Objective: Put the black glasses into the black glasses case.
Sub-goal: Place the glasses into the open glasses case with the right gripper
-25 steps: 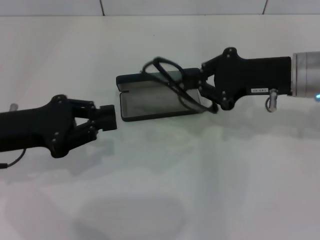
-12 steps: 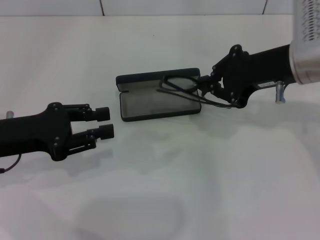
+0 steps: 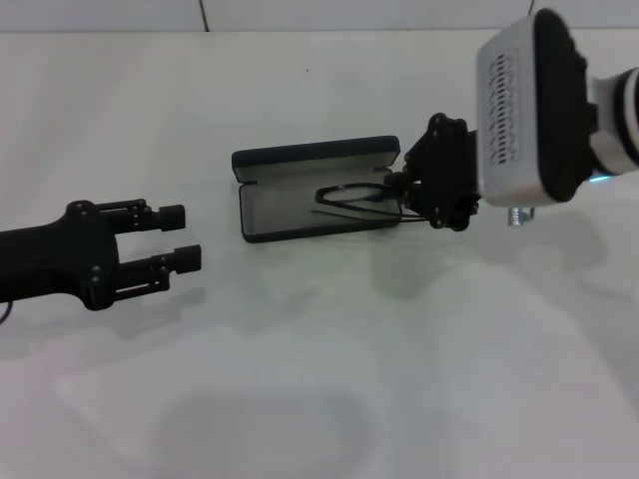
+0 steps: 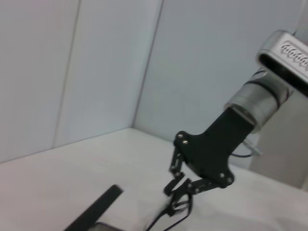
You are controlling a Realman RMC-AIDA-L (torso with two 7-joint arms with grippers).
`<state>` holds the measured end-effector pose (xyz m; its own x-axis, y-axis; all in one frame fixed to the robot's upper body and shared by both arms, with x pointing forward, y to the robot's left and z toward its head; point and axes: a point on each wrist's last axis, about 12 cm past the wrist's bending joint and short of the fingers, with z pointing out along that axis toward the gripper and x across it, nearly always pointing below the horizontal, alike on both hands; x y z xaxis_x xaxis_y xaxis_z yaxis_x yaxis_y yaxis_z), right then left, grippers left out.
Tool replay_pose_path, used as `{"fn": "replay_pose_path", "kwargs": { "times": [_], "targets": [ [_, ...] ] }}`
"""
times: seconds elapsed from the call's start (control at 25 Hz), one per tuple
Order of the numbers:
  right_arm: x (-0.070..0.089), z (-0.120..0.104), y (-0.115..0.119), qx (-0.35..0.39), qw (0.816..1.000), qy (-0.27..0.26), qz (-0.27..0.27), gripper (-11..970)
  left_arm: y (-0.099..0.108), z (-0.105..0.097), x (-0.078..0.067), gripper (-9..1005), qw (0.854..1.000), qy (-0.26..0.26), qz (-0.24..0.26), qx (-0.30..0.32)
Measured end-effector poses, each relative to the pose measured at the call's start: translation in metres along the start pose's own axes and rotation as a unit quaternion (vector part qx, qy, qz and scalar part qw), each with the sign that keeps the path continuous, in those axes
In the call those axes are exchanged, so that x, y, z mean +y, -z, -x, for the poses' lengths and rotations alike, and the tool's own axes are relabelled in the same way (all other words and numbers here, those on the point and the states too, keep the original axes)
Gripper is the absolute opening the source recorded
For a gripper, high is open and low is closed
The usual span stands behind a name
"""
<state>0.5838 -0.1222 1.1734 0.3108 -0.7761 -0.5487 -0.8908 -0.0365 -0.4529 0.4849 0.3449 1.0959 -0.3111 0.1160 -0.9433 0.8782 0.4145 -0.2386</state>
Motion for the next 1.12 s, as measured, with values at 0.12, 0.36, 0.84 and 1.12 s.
{"fn": "replay_pose_path", "kwargs": {
  "times": [0.12, 0.36, 0.84, 1.12],
  "targets": [
    [0.001, 0.004, -0.005, 0.001, 1.0, 0.013, -0.007, 63, 0.002, 0.001, 0.0, 580, 1.0, -0.007, 0.007, 0.003],
    [0.015, 0.015, -0.026, 0.006, 0.999, 0.046, -0.02, 67, 0.0, 0.001, 0.0, 581, 1.0, 0.002, 0.007, 0.002],
    [0.024, 0.01, -0.045, 0.048, 0.995, 0.061, -0.065, 76, 0.002, 0.003, 0.001, 580, 1.0, 0.017, 0.015, -0.009],
    [0.028, 0.011, -0.05, 0.066, 0.992, 0.089, -0.066, 81, 0.005, 0.003, 0.001, 581, 1.0, 0.014, 0.015, -0.006]
  ]
}}
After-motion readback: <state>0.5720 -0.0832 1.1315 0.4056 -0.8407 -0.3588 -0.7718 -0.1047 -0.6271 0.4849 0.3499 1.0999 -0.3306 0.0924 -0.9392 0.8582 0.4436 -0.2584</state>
